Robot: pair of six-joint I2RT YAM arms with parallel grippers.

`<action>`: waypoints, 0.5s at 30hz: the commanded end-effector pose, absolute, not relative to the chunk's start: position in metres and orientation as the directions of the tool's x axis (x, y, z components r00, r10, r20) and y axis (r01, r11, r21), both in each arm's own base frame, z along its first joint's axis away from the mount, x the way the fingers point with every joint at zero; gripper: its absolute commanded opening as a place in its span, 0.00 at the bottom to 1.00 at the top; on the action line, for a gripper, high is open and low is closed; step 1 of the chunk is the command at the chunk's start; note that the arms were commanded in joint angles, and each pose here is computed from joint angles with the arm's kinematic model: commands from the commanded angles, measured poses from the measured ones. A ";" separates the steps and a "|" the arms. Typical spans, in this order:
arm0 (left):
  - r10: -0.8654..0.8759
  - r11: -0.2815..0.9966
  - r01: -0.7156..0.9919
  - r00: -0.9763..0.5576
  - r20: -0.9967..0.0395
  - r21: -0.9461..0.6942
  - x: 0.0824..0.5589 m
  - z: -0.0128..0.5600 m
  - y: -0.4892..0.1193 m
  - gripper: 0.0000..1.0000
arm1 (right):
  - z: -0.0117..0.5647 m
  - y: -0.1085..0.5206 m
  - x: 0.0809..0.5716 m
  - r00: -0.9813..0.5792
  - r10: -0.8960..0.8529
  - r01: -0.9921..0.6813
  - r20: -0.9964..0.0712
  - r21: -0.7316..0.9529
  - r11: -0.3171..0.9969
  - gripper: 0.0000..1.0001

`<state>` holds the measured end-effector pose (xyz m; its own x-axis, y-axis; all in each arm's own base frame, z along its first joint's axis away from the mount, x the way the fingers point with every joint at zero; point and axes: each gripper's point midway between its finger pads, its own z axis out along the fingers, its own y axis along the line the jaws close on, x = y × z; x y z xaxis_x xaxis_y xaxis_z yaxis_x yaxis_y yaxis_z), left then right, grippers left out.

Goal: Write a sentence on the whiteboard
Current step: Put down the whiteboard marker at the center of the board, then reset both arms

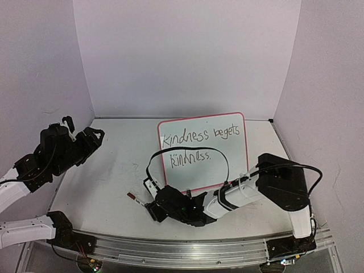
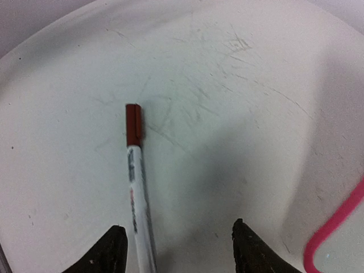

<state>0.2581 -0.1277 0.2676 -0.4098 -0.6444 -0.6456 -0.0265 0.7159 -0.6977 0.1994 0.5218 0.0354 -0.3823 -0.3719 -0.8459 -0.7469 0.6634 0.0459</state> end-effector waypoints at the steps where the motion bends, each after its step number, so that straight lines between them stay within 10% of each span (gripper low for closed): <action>1: -0.601 0.751 0.068 -0.344 -0.722 -0.657 0.262 0.318 -0.128 0.79 | 0.133 0.477 0.202 -0.382 -0.218 -0.675 -0.898 0.110 0.729 0.67; 9: -0.511 0.827 0.129 -0.235 -0.827 -0.547 0.268 0.372 -0.122 0.93 | 0.268 0.336 0.206 -0.288 -0.127 -0.498 -0.949 0.035 0.867 0.97; 15: -0.478 0.853 0.160 -0.146 -0.866 -0.497 0.269 0.419 -0.117 0.96 | 0.405 0.243 0.208 -0.106 0.051 -0.336 -0.993 0.084 0.938 0.98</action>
